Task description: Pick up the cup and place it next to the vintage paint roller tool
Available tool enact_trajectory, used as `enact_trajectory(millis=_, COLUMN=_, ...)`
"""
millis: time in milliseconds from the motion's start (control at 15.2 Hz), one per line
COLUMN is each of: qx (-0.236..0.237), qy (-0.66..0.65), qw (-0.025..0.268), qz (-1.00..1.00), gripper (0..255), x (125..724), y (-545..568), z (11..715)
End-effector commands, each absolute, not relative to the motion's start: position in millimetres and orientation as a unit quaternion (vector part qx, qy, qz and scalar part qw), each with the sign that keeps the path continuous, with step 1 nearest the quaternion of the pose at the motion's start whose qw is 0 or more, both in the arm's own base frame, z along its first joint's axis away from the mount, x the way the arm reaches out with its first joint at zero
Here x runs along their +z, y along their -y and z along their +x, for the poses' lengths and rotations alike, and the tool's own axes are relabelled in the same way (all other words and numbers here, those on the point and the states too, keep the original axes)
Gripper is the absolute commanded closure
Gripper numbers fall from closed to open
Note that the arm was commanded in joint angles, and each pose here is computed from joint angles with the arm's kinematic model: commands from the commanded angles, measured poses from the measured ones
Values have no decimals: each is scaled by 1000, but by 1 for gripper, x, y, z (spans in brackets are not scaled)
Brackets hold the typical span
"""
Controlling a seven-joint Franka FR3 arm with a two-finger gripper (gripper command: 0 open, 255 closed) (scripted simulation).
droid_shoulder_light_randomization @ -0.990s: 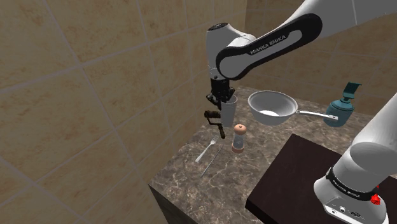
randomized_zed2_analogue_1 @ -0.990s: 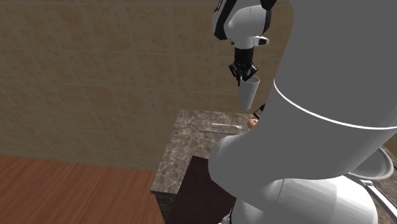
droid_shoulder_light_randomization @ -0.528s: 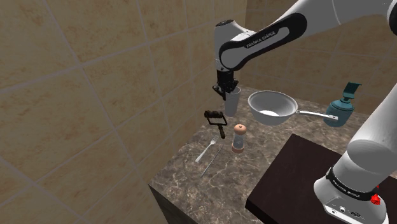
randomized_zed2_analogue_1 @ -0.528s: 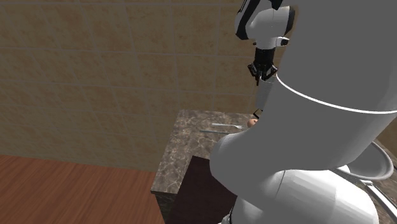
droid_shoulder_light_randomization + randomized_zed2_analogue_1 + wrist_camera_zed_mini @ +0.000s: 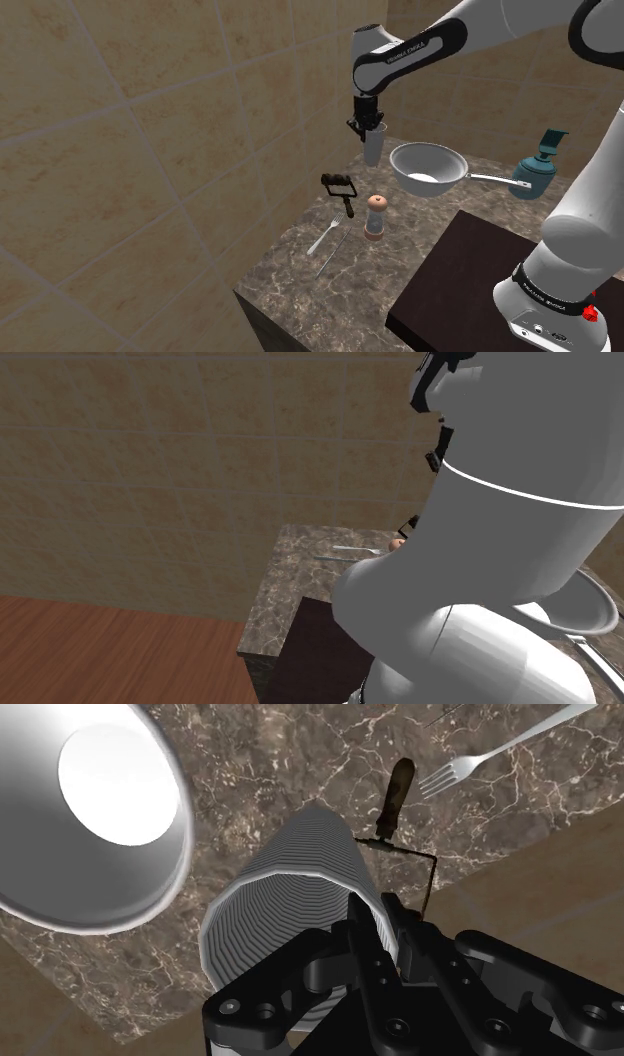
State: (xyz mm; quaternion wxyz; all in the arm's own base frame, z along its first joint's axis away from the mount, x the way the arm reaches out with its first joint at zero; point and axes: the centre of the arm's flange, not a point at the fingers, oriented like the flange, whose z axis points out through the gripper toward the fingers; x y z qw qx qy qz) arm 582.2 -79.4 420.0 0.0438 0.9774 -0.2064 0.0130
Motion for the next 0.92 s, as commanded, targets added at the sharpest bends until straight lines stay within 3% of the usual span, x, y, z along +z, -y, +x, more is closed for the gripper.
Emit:
enact_trajectory(millis=0, qx=13, qy=206, qw=44, qz=977, gripper=255, x=422, y=102, z=595)
enact_trajectory(millis=858, qx=13, qy=206, qw=44, qz=977, gripper=255, x=423, y=264, z=653)
